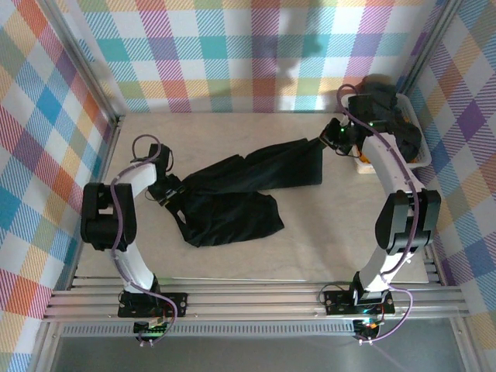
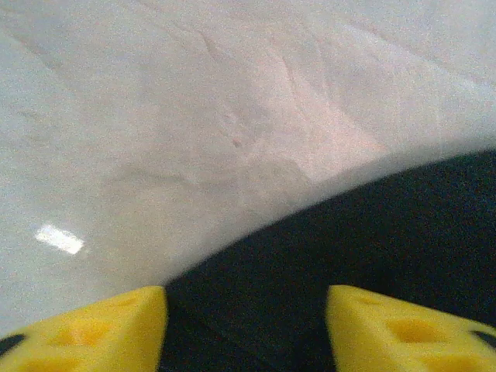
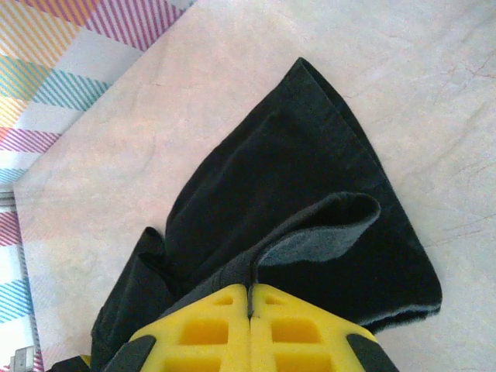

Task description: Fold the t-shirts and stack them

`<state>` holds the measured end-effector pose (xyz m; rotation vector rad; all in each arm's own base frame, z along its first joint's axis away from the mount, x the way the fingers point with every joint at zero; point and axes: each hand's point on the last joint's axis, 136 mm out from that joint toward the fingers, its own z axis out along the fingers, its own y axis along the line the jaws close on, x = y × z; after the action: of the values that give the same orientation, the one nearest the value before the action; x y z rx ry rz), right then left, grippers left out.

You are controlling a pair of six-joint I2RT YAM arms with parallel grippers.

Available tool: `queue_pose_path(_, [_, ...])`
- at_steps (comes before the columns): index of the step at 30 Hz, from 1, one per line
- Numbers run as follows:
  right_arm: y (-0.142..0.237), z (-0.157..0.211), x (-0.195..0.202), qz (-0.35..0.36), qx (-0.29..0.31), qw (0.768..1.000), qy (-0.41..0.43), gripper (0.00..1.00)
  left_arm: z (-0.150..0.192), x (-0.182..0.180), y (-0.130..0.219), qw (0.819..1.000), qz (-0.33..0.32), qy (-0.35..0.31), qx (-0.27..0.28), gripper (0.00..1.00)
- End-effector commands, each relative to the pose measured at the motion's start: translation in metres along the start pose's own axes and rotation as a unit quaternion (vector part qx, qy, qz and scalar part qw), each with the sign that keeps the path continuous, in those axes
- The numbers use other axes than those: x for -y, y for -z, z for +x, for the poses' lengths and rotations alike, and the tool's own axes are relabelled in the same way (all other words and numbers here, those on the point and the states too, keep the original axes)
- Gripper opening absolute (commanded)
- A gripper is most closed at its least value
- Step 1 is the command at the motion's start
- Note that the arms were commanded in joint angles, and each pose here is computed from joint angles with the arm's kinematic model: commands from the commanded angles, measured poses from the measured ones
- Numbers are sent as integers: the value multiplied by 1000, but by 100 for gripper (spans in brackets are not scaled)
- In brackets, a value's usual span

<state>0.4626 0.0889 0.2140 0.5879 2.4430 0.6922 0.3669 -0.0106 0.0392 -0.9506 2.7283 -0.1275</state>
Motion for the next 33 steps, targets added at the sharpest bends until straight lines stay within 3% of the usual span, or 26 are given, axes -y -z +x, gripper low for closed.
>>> queue_pose_path(1, [-2, -9, -9, -16, -4, 1000, 16, 0, -6, -11, 56, 996, -13, -3, 85, 66])
queue_pose_path(3, [-19, -16, -19, -39, -16, 999, 13, 0, 9, -9, 89, 994, -1, -22, 103, 70])
queue_pose_path(5, [-31, -26, -30, -65, -14, 998, 12, 0, 40, -8, 101, 996, 19, -33, 75, 71])
queue_pose_path(10, [-41, -54, -52, -100, 13, 995, 18, 0, 159, 9, 88, 994, 80, -66, -39, 77])
queue_pose_path(14, [-33, -60, -54, -88, 22, 995, 28, 0, 212, 26, 75, 990, 106, -63, -63, 78])
queue_pose_path(15, [-31, -62, -53, -85, 25, 996, 30, 0, 220, 35, 72, 990, 112, -66, -62, 83])
queue_pose_path(19, [-22, -64, -49, -81, 24, 996, 26, 0, 242, 64, 52, 988, 98, -91, -75, 90])
queue_pose_path(26, [6, -55, -48, -85, 39, 995, 32, 0, 252, 96, 19, 992, 76, -79, -64, 86])
queue_pose_path(31, [24, -48, -50, -90, 47, 994, 35, 0, 221, 82, 12, 996, 13, -89, 17, 64])
queue_pose_path(33, [33, -45, -49, -92, 50, 994, 35, 0, 209, 79, 14, 995, 10, -91, 41, 47])
